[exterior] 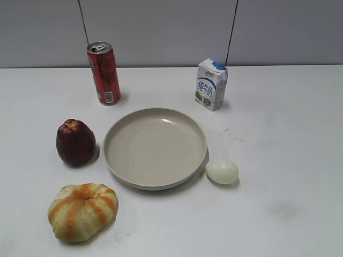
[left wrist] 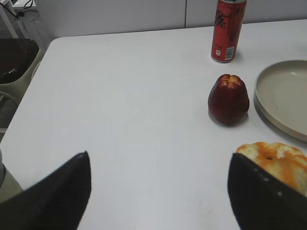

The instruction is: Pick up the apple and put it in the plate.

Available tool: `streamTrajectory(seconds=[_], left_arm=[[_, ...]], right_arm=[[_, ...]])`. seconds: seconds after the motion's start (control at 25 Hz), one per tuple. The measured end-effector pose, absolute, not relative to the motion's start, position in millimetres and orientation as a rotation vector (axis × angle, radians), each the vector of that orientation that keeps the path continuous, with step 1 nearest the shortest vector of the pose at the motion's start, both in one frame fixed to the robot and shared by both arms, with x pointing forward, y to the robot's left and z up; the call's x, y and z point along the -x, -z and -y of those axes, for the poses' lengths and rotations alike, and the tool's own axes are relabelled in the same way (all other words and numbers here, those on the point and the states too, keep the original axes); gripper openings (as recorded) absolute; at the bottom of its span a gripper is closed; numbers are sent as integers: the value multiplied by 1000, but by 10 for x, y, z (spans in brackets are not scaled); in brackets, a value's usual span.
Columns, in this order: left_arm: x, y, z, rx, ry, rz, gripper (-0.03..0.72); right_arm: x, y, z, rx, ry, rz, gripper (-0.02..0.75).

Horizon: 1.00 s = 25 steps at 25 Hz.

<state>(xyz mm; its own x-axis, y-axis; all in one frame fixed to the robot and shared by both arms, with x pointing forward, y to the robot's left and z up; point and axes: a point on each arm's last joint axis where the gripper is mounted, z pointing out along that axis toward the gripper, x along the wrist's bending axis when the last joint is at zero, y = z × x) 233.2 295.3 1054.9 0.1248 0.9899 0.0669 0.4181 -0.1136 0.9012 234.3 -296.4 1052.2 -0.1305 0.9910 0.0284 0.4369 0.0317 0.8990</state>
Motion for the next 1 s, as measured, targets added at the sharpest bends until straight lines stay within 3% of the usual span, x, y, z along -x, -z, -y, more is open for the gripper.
streamTrajectory(seconds=[0.6, 0.76, 1.0], left_arm=[[-2368, -10553, -2952, -1662, -940, -1406, 681], [-2603, -10647, -2944, -1701, -885, -1451, 673], [-3206, -10839, -2872, -1602, -798, -1446, 668]], right_arm=[[-2343, -10522, 2964, -1469, -1058, -1645, 585], [-2343, -10522, 2964, -1469, -1058, -1645, 585], [-2343, -10522, 2964, -1469, -1058, -1645, 585]])
